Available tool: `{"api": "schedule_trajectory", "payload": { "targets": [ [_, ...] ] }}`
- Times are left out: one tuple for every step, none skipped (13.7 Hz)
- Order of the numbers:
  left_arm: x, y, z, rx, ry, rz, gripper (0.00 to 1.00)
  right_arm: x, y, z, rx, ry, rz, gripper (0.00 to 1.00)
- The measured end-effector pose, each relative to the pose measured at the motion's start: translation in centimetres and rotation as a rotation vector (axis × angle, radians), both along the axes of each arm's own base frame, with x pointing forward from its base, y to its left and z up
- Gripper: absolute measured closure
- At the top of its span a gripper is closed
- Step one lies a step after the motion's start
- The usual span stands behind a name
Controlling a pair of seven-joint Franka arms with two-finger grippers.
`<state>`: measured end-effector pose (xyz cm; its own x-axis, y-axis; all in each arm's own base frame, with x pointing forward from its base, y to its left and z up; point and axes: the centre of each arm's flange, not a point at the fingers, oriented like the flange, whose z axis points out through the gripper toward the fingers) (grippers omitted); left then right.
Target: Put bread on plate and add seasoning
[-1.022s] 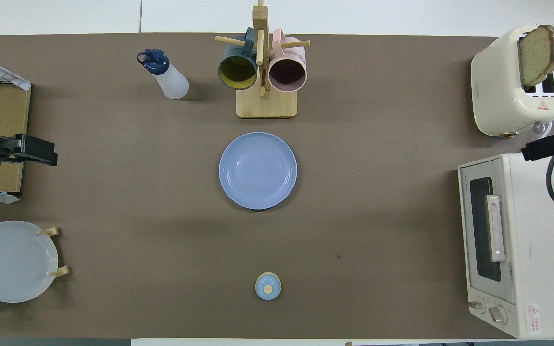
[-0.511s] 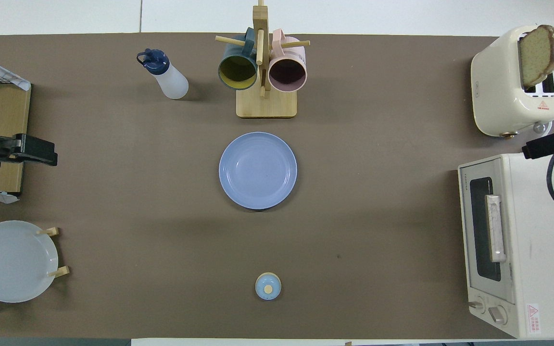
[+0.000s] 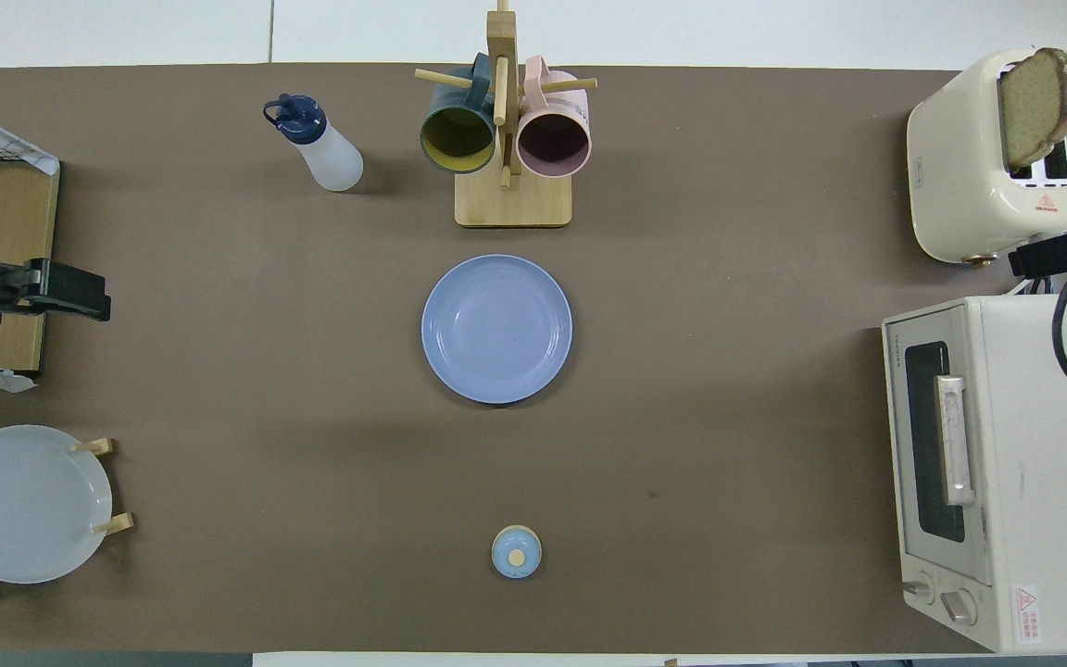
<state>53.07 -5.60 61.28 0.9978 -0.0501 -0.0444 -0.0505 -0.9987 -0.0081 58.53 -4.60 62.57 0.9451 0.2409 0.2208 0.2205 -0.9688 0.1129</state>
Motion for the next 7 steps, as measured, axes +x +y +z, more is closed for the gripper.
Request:
{"api": "schedule_trajectory", "payload": {
  "targets": [
    [0.0,-0.1,-0.2,0.000,-0.002,-0.003,0.00,0.9,-0.6,-0.4,-0.006,-0.061,-0.002,0.00],
    [0.1,-0.4,-0.4,-0.002,-0.022,-0.008,0.00,1.7,-1.3,-1.1,-0.011,-0.109,-0.010,0.00],
    [0.3,-0.8,-0.8,-0.005,-0.050,-0.014,0.00,2.5,-2.2,-2.1,-0.016,-0.140,-0.021,0.00],
    [0.5,-1.2,-1.4,-0.008,-0.083,-0.021,0.00,3.3,-3.3,-3.3,-0.021,-0.158,-0.033,0.00],
    [0.6,-1.6,-2.1,-0.012,-0.120,-0.028,0.00,4.2,-4.3,-4.7,-0.026,-0.170,-0.044,0.00],
    [0.5,-2.0,-2.9,-0.016,-0.156,-0.035,0.00,5.0,-5.3,-6.0,-0.030,-0.180,-0.054,0.00],
    [0.3,-2.5,-3.6,-0.020,-0.196,-0.045,0.00,5.7,-6.2,-7.1,-0.035,-0.193,-0.064,0.00]
  ]
}}
